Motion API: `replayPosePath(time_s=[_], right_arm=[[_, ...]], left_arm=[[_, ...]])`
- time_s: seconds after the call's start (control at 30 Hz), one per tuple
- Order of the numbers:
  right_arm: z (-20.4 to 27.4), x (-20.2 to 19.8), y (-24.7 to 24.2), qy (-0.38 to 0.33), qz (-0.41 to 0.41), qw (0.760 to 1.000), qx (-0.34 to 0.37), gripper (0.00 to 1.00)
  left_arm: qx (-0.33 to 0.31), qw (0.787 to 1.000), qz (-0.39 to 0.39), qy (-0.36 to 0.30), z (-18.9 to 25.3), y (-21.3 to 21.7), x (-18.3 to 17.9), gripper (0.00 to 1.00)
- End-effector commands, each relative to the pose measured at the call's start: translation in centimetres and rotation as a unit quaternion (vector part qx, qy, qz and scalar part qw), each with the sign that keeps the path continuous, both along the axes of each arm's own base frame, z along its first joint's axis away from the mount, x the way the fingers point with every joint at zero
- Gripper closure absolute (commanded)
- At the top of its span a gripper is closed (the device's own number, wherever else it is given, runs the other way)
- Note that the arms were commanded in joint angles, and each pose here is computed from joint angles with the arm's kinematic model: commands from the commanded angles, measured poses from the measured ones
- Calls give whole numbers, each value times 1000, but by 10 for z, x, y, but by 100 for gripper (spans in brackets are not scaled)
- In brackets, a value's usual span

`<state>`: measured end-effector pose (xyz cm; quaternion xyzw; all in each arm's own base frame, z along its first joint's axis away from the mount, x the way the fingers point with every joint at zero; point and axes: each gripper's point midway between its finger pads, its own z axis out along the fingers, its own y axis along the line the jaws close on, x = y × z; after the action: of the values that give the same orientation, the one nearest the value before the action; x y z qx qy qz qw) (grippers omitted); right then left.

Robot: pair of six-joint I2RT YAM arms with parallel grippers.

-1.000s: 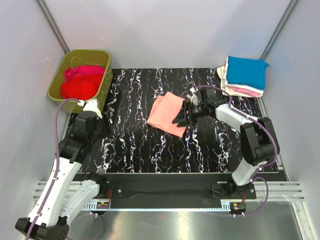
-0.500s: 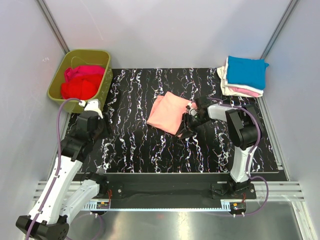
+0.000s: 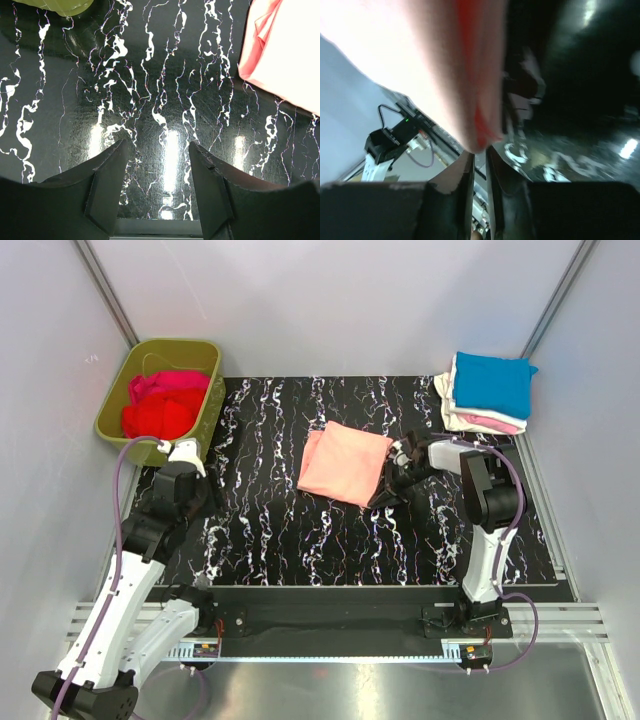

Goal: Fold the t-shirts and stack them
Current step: Fold the tshirt, then neatly place the folded tshirt to the corner

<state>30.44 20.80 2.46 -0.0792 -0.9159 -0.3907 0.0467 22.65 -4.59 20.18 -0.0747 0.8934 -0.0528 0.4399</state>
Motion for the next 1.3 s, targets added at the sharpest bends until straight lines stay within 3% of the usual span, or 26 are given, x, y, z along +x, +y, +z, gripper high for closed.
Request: replayPosePath(time_s=[0.0, 0.13, 0.27, 0.4, 0.5, 0.73, 0.93, 1.07, 1.2, 1.27], right_arm=[[13, 14, -31, -25, -19, 998, -59, 80], [25, 13, -55, -51, -38, 991, -120, 76], [54, 20, -68, -101, -56, 981, -155, 38], [75, 39, -60, -153, -66, 978, -126, 16], [83, 59, -49, -171, -78, 979, -80, 5], [68, 127, -49, -171, -137, 975, -25, 5], [35, 168, -57, -152, -180, 971, -40, 9], [-2, 170, -48, -103, -205, 972, -44, 14], [-26, 155, 0, -78, -178, 980, -50, 17], [-39, 149, 11, -58, -184, 980, -49, 23]], left_arm=[[0, 1000, 13, -27, 10, 3, 8, 43], [0, 1000, 13, -28, 10, 3, 8, 43], [-1, 1000, 9, -25, 8, 2, 8, 43], [-3, 1000, 6, -25, 8, 1, 9, 43], [-4, 1000, 4, -26, 9, 0, 8, 43], [-5, 1000, -1, -24, 8, -2, 9, 43], [-5, 1000, 0, -23, 7, -2, 9, 43], [-5, 1000, 1, -24, 8, -1, 9, 43], [-3, 1000, 4, -24, 8, 0, 9, 43], [-3, 1000, 5, -23, 7, 0, 9, 43]])
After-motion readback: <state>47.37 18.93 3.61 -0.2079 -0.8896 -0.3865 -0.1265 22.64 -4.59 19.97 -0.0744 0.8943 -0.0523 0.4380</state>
